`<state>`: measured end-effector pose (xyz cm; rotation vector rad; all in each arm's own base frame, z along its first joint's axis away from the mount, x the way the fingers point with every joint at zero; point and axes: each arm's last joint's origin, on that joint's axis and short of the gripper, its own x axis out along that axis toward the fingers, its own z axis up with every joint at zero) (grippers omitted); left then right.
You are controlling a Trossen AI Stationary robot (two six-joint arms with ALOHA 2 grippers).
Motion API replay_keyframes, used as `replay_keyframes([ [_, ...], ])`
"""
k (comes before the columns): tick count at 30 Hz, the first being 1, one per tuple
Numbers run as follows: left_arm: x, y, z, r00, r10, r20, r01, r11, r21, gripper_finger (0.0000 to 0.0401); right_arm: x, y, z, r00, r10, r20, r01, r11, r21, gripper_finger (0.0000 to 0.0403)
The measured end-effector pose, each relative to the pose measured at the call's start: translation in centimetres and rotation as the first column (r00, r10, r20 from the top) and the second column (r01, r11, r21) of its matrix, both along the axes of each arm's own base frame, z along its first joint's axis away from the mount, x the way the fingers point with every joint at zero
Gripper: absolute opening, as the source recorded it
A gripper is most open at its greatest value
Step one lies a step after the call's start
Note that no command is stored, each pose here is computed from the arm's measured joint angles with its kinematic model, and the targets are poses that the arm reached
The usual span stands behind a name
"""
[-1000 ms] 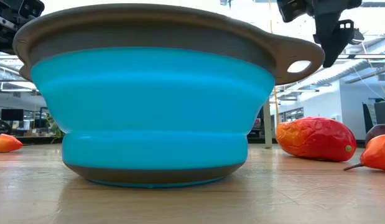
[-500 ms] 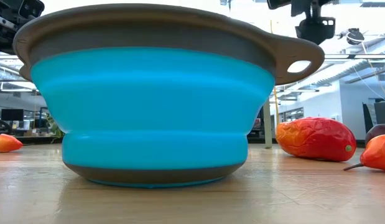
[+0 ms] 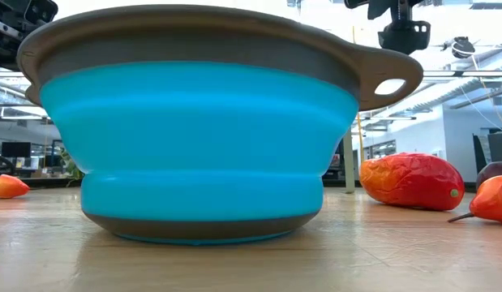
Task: Pick & Place Fruit
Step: Put the colander on the shelf
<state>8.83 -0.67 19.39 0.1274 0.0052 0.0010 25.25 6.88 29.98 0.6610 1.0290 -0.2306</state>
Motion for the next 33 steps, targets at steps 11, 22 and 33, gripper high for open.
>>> replay_keyframes([
  [11, 0.0, 0.0, 0.0, 1.0, 0.0, 0.0, 0.0, 1.0, 0.0, 0.0021, 0.0, 0.0, 0.0, 0.991, -0.132, 0.03, 0.133, 0.989, -0.065, 0.0394],
  [22, 0.0, 0.0, 0.0, 1.0, 0.0, 0.0, 0.0, 1.0, 0.0, 0.0021, -0.2, 0.3, 0.0, 0.982, -0.188, 0.02, 0.188, 0.982, -0.027, 0.0394],
  [33, 0.0, 0.0, 0.0, 1.0, 0.0, 0.0, 0.0, 1.0, 0.0, 0.0021, -0.9, -0.1, 0.6, 0.961, -0.261, -0.091, 0.255, 0.964, -0.079, 0.0394],
])
